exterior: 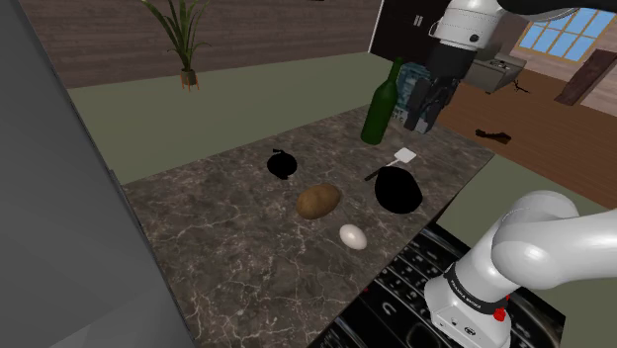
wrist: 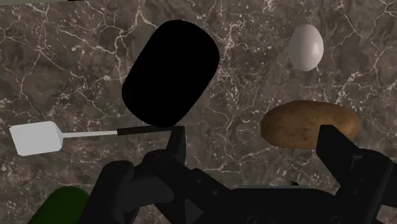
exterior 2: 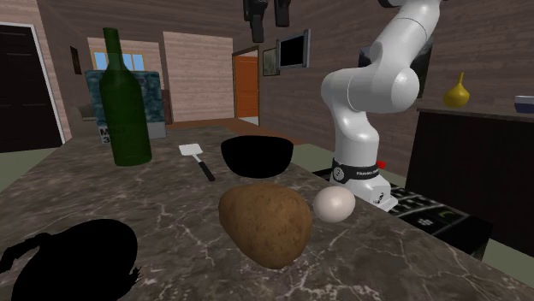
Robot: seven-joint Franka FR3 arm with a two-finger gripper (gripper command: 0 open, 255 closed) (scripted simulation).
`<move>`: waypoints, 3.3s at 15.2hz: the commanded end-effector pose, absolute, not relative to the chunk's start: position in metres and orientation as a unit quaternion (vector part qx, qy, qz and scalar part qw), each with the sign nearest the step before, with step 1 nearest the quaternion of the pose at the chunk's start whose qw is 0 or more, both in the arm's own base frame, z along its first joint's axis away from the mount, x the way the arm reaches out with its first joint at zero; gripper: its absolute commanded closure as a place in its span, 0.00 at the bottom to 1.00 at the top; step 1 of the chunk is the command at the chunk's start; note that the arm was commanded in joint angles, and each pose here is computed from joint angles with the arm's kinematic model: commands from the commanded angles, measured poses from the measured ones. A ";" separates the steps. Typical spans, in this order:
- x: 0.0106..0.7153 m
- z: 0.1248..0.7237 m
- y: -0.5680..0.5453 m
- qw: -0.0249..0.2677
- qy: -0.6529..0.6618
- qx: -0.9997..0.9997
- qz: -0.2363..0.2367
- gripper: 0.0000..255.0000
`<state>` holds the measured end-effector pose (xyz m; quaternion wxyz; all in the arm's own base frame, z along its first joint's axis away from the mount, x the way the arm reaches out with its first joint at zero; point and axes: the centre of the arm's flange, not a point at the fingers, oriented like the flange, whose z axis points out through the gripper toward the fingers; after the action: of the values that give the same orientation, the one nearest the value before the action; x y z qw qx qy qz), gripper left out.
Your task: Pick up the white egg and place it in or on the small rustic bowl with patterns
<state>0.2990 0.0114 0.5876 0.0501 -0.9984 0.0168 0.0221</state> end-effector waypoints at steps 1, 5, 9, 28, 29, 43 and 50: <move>0.299 0.588 0.011 0.050 0.017 -0.998 0.022 0.00; 0.302 0.546 0.048 0.039 0.001 -0.999 0.028 0.00; 0.304 0.504 0.083 0.028 -0.014 -0.999 0.035 0.00; 0.294 0.334 0.193 -0.008 -0.065 -0.996 0.055 0.00; 0.294 0.329 0.192 -0.008 -0.065 -0.996 0.055 0.00; 0.293 0.321 0.192 -0.008 -0.065 -0.996 0.055 1.00; 0.293 0.332 0.192 -0.008 -0.065 -0.996 0.055 1.00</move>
<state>0.2923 0.1923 0.3275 -0.0082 -0.9963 -0.0646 0.0552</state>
